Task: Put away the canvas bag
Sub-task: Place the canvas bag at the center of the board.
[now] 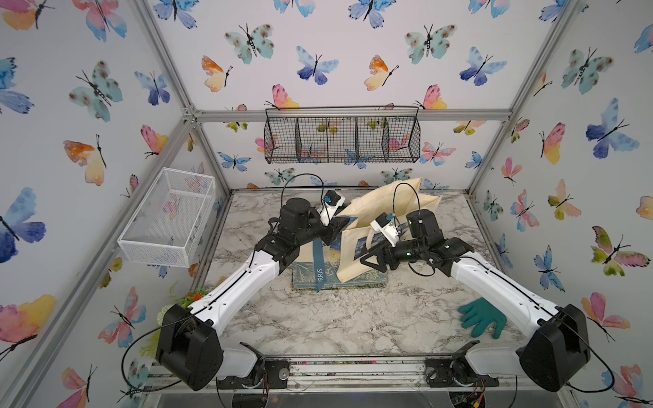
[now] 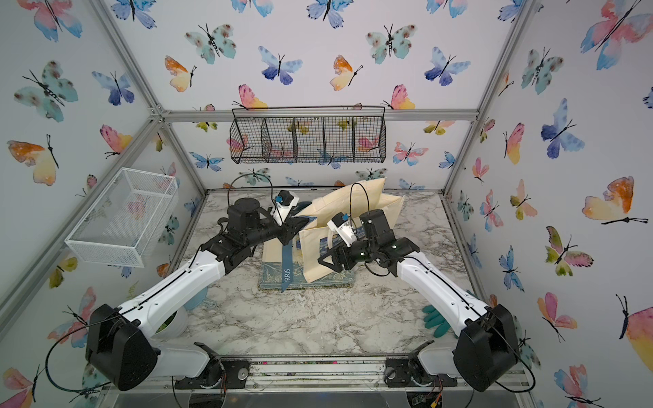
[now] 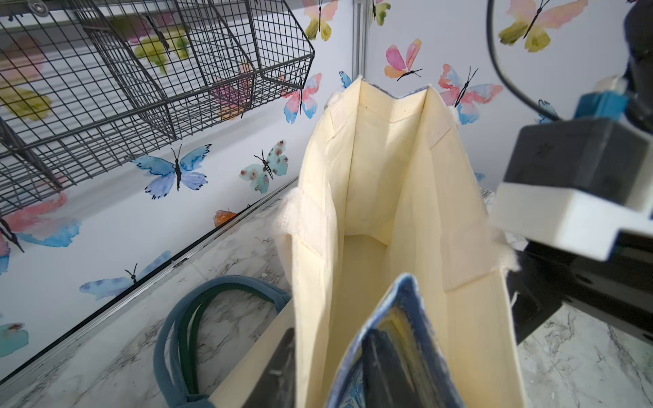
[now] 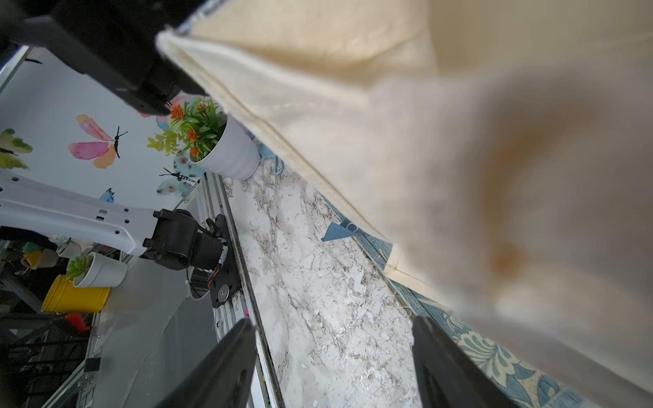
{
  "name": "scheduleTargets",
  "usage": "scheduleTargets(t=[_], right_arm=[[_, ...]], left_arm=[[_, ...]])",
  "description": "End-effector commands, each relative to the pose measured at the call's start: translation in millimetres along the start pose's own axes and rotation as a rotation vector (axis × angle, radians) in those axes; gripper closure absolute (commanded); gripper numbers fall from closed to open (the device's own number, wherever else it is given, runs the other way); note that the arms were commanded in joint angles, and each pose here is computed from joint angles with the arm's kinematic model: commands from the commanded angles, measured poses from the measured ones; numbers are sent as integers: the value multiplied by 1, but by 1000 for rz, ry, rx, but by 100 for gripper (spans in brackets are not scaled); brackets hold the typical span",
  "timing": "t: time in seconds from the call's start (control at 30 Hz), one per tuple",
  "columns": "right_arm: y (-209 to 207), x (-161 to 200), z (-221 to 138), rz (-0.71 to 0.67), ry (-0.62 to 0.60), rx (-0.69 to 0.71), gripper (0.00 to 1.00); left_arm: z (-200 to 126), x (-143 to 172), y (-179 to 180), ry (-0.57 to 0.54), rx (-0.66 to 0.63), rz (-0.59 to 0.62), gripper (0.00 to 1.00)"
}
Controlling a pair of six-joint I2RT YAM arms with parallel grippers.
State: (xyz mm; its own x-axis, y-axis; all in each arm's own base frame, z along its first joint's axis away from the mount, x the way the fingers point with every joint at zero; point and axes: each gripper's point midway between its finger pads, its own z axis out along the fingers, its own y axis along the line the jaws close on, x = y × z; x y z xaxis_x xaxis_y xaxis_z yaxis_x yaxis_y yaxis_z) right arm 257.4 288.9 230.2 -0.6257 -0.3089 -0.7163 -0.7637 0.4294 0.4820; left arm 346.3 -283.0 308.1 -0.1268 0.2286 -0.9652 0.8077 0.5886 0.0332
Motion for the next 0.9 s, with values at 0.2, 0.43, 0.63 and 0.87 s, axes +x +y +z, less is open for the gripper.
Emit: scheduleTargets(t=[0.2,0.43,0.63,0.87], right_arm=[[-15,-34,5,88,-64,70,26],[-19,-43,11,137,-82,66,26],[-26,-44,17,178,-87,77,26],[-30,-47,16,170,-88,102,26]], left_arm=[[-21,-1,-51,-27,261,7,57],[-38,-5,-55,-38,246,13,56],[-52,4,-61,-20,243,7,55],[-51,41,-74,3,304,-40,69]])
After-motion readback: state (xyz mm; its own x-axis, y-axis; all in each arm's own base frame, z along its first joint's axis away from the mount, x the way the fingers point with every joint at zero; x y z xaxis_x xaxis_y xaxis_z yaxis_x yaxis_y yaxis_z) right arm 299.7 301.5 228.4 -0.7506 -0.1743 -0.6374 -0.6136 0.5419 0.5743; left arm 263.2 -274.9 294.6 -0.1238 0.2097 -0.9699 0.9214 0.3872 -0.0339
